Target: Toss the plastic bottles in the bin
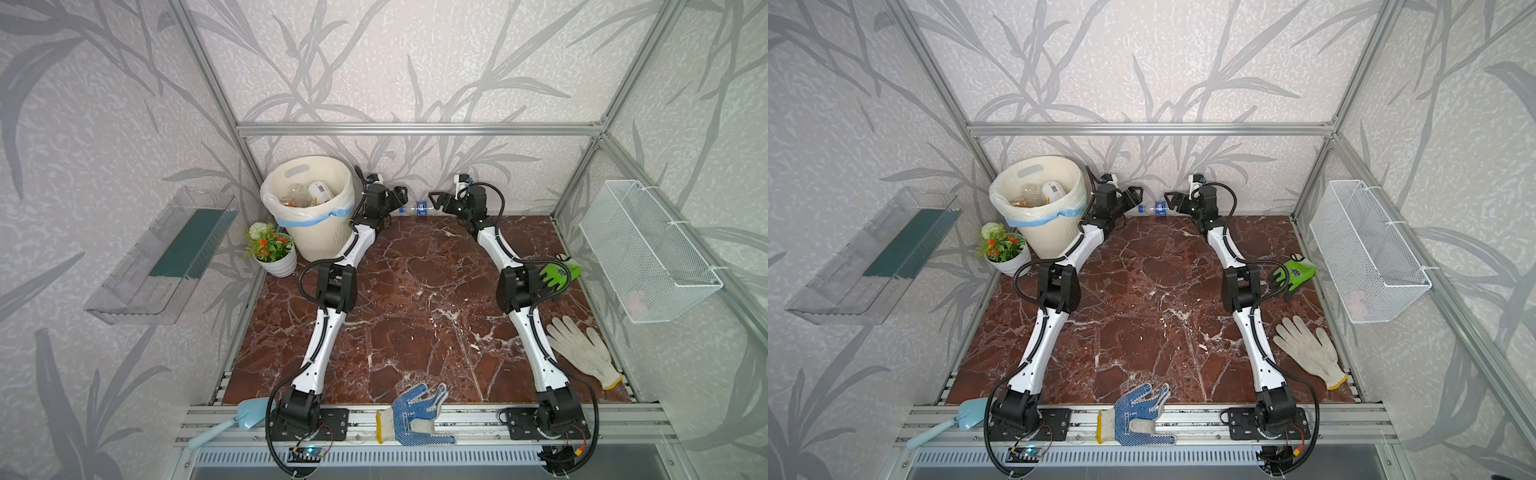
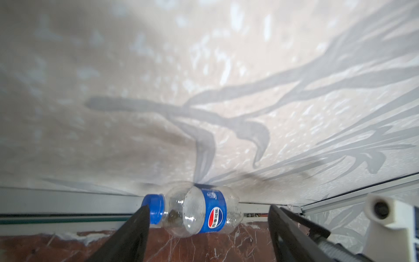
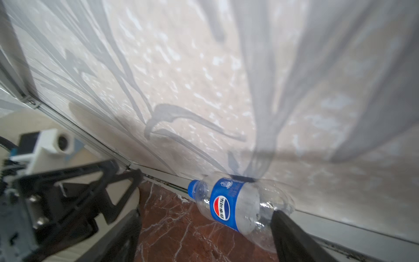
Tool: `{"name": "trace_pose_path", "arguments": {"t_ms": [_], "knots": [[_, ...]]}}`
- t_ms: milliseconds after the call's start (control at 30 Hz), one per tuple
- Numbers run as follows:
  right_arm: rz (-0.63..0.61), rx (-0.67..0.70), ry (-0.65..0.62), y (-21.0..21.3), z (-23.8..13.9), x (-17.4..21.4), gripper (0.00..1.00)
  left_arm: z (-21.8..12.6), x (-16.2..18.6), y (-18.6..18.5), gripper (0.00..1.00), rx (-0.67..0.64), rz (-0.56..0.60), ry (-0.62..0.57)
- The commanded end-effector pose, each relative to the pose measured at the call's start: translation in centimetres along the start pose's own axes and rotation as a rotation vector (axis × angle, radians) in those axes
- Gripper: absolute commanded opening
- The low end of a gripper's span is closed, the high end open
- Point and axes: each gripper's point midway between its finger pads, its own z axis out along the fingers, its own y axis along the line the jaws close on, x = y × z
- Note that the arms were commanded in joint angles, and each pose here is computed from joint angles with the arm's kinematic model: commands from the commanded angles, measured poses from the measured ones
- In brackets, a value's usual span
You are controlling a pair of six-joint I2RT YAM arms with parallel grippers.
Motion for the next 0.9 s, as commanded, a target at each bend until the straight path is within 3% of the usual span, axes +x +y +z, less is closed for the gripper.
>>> {"name": "trace_pose_path", "arguments": {"t_ms": [0,167,433,667,867], "knots": [[-0.03,0.048,0.053,-1.3,0.8,3.0,0.91,0.9,1.7,2.4,0.82,-0.034,0.046,0.031],[-0.062,0.1,0.037,-1.8,0.9,2.8,0.93,1.7,2.2,3.8,0.83,0.007,0.007,-0.007],[-0.218,0.253,0.051,-3.4,1.3,4.0,0.97,2.5,4.0,5.1,0.82,0.037,-0.05,-0.023],[-0.07,0.152,-0.035,-3.3,2.0,4.0,0.99,3.3,5.0,6.6,0.83,0.074,-0.256,-0.117],[0.017,0.036,-0.093,-2.3,2.4,3.7,0.99,3.4,5.1,6.6,0.83,0.072,-0.323,-0.169]]}}
